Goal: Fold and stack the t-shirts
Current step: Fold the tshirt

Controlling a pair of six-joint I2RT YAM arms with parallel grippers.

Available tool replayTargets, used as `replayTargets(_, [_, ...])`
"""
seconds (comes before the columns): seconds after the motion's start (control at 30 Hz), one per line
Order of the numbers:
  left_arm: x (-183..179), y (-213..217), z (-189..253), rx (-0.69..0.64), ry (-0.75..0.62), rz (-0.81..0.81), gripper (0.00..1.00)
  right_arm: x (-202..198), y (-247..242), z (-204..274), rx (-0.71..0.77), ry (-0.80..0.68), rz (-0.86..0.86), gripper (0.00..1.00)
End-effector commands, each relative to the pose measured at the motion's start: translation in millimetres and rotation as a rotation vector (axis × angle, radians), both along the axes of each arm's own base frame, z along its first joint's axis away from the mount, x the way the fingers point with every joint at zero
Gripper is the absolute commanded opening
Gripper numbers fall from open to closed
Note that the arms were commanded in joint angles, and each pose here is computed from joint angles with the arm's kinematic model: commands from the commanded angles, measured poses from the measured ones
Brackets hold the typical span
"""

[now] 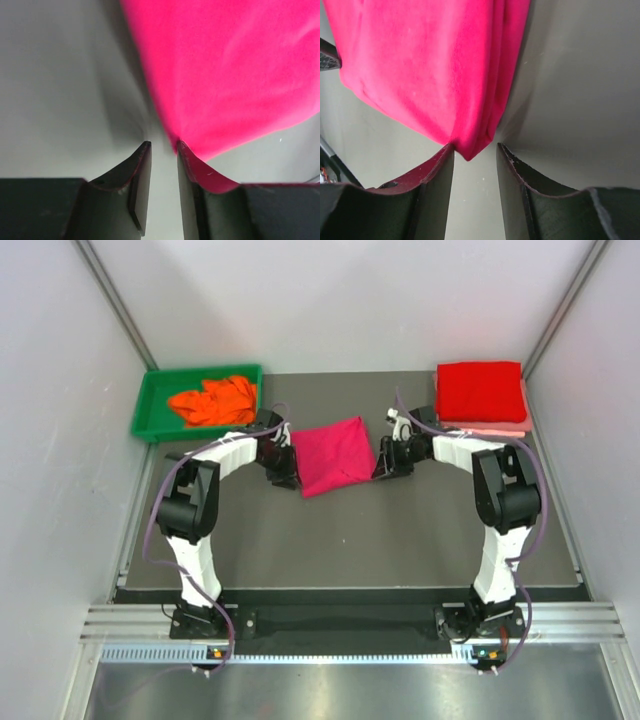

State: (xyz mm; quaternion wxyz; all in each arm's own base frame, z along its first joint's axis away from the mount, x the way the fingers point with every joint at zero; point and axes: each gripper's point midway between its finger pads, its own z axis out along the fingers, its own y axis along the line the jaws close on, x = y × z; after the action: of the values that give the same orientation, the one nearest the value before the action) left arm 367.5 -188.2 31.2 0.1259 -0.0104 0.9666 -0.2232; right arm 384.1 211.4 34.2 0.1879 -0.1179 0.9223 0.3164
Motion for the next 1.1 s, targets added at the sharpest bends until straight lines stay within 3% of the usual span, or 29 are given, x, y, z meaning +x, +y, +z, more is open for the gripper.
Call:
replayTargets(0.0, [3, 1, 29, -0.022, -0.095, 0.02, 0.35, 3, 15, 26, 0.086, -0.103, 0.05, 0.41])
replayTargets(0.2, [-10, -11, 35, -0.111, -0.075, 0.012, 0.41, -3, 13, 18, 0.083, -0.096, 0.035, 0.34])
replayTargets(0.3, [-12, -18, 35, -0.166, -0.077, 0.014, 0.44, -6, 12, 16, 0.083, -0.097, 0.029, 0.12])
replayTargets(0.4, [-16, -22, 31, -0.198, -0.062, 0.02, 0.48, -12, 7, 16, 0.073, -0.104, 0.008, 0.0])
replayTargets(0.6, [-19, -28, 20, -0.241, -0.048, 0.003, 0.46, -31, 4, 10, 0.092, -0.092, -0.04, 0.0])
replayTargets(0.63, [-20, -31, 19, -0.259, -0.04, 0.005, 0.41, -31, 5, 14, 0.104, -0.114, -0.046, 0.0])
replayTargets(0.7, [-21, -33, 20, -0.273, -0.037, 0.004, 0.18, -46, 3, 3, 0.105, -0.069, -0.065, 0.0])
replayTargets(0.8, [-23, -18, 19, -0.183, -0.047, 0.025, 0.0, -54, 2, 2, 0.121, -0.09, -0.081, 0.0])
replayTargets(0.97, [-17, -5, 33, -0.095, -0.106, 0.041, 0.0, -64, -3, 1, 0.119, -0.099, -0.113, 0.0])
replayTargets(1.0, [-20, -9, 38, -0.119, -0.102, 0.019, 0.0, -64, -3, 6, 0.126, -0.104, -0.122, 0.07])
replayTargets(1.07, [-19, -14, 48, -0.143, -0.11, 0.003, 0.16, -63, -6, 10, 0.115, -0.109, -0.143, 0.18])
